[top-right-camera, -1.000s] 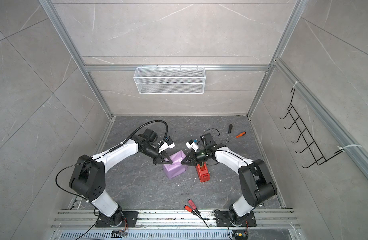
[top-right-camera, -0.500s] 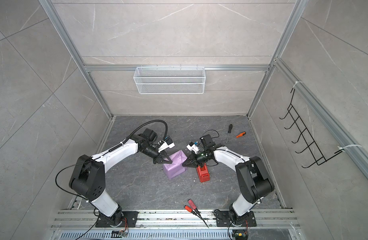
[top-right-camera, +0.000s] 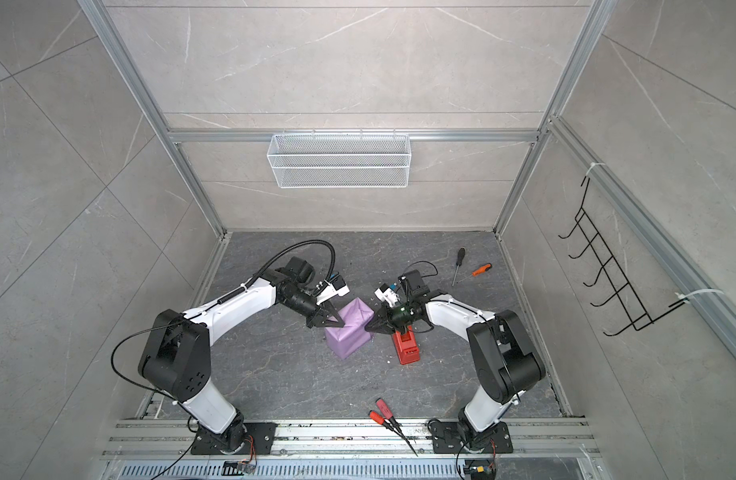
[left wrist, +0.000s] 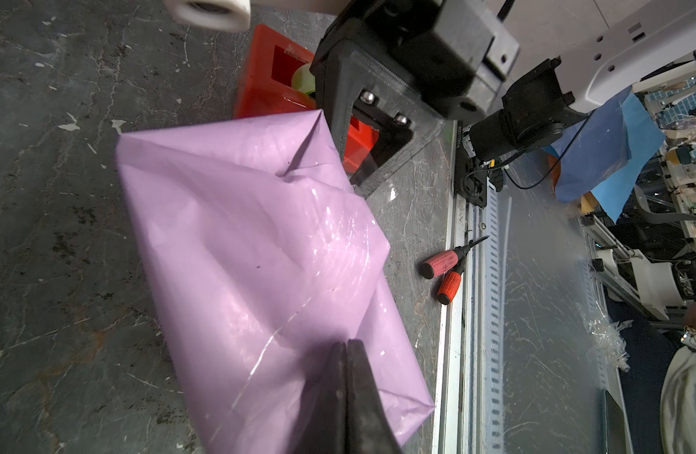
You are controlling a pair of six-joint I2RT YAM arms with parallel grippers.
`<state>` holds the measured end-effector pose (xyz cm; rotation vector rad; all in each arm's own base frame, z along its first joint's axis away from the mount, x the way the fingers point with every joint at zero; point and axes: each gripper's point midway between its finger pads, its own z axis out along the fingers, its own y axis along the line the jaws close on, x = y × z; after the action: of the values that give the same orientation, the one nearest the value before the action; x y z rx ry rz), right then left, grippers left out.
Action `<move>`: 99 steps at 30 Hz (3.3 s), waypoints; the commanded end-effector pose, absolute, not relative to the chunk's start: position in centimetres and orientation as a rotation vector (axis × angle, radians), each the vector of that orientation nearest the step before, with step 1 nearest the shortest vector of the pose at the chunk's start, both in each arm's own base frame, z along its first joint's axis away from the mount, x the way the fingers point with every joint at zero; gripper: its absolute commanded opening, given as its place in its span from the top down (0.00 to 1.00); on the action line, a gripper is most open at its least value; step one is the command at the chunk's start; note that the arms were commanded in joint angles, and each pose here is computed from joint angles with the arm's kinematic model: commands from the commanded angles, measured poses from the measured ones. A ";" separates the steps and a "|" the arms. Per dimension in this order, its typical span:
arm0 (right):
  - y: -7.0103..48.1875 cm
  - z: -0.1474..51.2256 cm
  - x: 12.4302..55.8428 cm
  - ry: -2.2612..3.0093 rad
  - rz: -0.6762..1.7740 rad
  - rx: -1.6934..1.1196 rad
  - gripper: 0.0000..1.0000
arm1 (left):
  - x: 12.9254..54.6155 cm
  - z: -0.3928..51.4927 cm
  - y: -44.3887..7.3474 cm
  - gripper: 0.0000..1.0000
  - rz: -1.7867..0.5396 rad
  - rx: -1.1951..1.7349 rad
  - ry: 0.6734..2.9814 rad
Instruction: Wrap the gift box in paper
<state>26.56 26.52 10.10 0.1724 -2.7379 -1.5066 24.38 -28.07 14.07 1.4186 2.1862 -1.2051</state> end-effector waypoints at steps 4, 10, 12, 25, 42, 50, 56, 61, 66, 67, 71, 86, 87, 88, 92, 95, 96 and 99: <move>25.1 11.1 24.8 -2.816 -1.458 0.220 1.00 | 23.4 11.0 -26.7 1.00 -1.123 1.456 2.331; 25.3 18.1 24.7 -2.848 -1.557 0.327 1.00 | 23.5 11.1 -26.7 1.00 -1.125 1.457 2.334; 25.9 19.2 25.1 -2.840 -1.593 0.331 1.00 | 23.6 10.9 -26.8 1.00 -1.125 1.456 2.331; 28.6 18.9 27.6 -2.823 -1.606 0.354 1.00 | 23.5 11.0 -26.7 1.00 -1.117 1.466 2.330; 30.7 15.0 31.4 -2.877 -1.492 0.304 1.00 | 23.3 10.9 -26.6 1.00 -1.112 1.465 2.326; 30.1 11.0 30.6 -2.920 -1.257 0.282 1.00 | 23.2 11.0 -26.5 1.00 -1.108 1.468 2.320; 31.2 11.4 31.5 -2.981 -1.178 0.309 1.00 | 23.1 11.0 -26.5 1.00 -1.117 1.463 2.319; 31.3 11.8 32.9 -3.032 -1.164 0.285 1.00 | 23.3 11.8 -26.4 1.00 -1.089 1.477 2.298; 31.2 18.0 33.2 -3.090 -1.323 0.405 1.00 | 23.7 13.5 -26.1 0.89 -1.054 1.460 2.266; 31.2 19.7 32.8 -3.093 -1.383 0.442 1.00 | 23.8 14.2 -26.0 0.86 -1.056 1.451 2.255; 29.5 22.3 30.3 -3.137 -1.412 0.513 1.00 | 24.9 17.1 -25.8 0.78 -1.061 1.399 2.202; 28.8 15.2 25.3 -3.174 -1.135 0.436 1.00 | 30.1 20.2 -18.5 0.64 -1.023 0.957 2.218; 29.4 15.2 25.8 -3.189 -1.113 0.439 1.00 | 30.3 20.0 -18.0 0.63 -1.016 0.936 2.228; 29.9 15.4 26.3 -3.204 -1.107 0.448 1.00 | 30.4 19.9 -17.6 0.62 -1.004 0.921 2.234; 31.8 15.3 29.1 -3.272 -1.097 0.442 1.00 | 31.0 19.5 -16.2 0.61 -0.962 0.880 2.236; 33.2 15.1 31.4 -3.298 -1.047 0.450 1.00 | 31.4 19.5 -15.0 0.61 -0.950 0.823 2.248; 33.8 15.2 32.2 -3.302 -1.050 0.469 1.00 | 31.6 19.4 -14.6 0.61 -0.937 0.810 2.250; 35.1 15.8 34.1 -3.319 -1.044 0.516 1.00 | 31.8 18.8 -13.3 0.56 -0.887 0.774 2.261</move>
<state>32.14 34.37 15.13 0.4715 -3.2650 -1.0713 31.47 -14.12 17.67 0.8022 2.3037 -0.9307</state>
